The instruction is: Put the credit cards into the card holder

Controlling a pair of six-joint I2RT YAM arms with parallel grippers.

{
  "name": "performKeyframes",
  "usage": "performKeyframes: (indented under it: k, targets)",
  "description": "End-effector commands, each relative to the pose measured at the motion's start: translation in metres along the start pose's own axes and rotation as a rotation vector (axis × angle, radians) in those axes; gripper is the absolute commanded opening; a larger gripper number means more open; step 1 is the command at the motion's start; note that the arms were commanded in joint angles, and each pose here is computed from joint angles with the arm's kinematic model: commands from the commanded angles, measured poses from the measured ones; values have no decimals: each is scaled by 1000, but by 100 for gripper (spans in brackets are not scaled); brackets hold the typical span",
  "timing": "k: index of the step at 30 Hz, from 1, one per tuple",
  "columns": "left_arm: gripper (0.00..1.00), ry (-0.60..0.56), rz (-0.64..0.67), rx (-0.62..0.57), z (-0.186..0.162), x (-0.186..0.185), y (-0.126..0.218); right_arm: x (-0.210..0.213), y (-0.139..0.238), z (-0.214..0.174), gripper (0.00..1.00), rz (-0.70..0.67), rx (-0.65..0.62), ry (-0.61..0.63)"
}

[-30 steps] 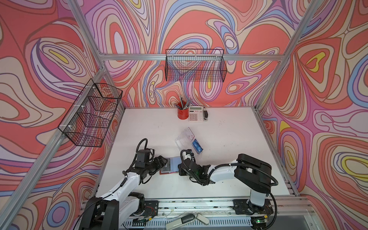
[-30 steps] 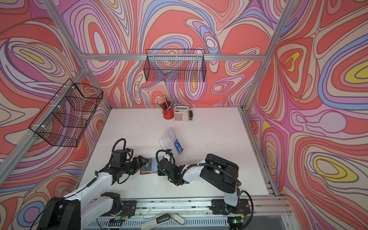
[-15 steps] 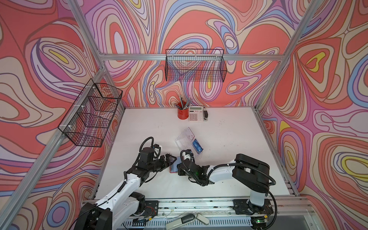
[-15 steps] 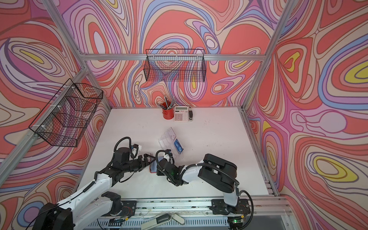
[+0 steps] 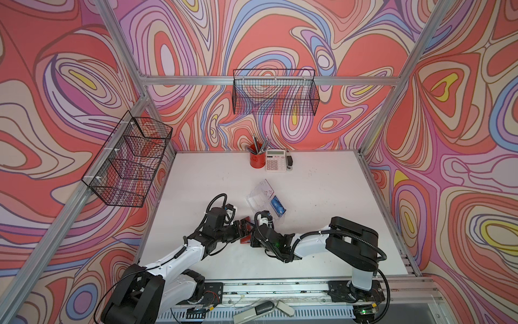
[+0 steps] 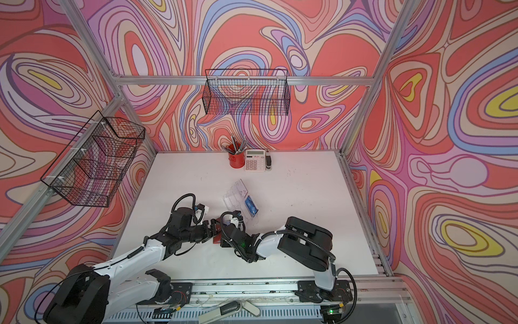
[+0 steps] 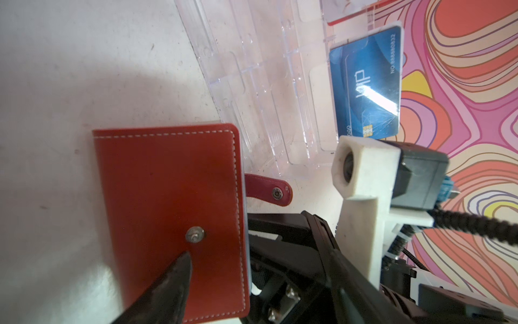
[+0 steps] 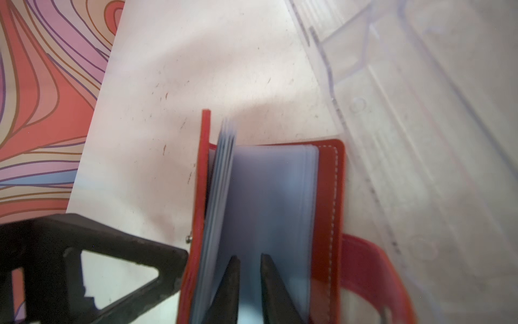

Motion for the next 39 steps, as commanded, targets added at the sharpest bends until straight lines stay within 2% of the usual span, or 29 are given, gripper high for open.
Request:
performKeyframes:
  k: [1, 9, 15, 17, 20, 26, 31, 39]
  targets:
    - [79, -21, 9, -15, 2, -3, -4, -36, 7, -30, 21, -166, 133, 66]
    - [78, -6, 16, 1, 1, 7, -15, -24, 31, 1, 25, -162, 55, 81]
    - [78, -10, 13, -3, 3, 6, -18, -18, 48, 12, 28, -73, 10, 46]
    - [78, -10, 11, -4, 4, 5, -18, -15, 48, 12, 32, -35, 7, 46]
    - [78, -6, 11, -5, 4, 6, -19, -7, 43, 13, 33, 3, 18, 58]
    - [78, 9, -11, -6, 4, 8, -22, 6, 26, 9, 23, 89, 42, 71]
    - [78, 25, -32, -21, 4, 8, -22, 11, 12, 5, 10, 145, 40, 77]
    - [78, 0, -26, -30, 16, -15, -15, -7, 4, -1, 4, 56, 35, 68]
Point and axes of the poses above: each gripper's point midway between its finger pads, its own y axis back along the fingers, its own x axis along the line the jaws close on, z = x × y, the point moved 8 cm from there along y, back along the fingers, and after that the axes turned 7 degrees about y, right-handed, at the moved point
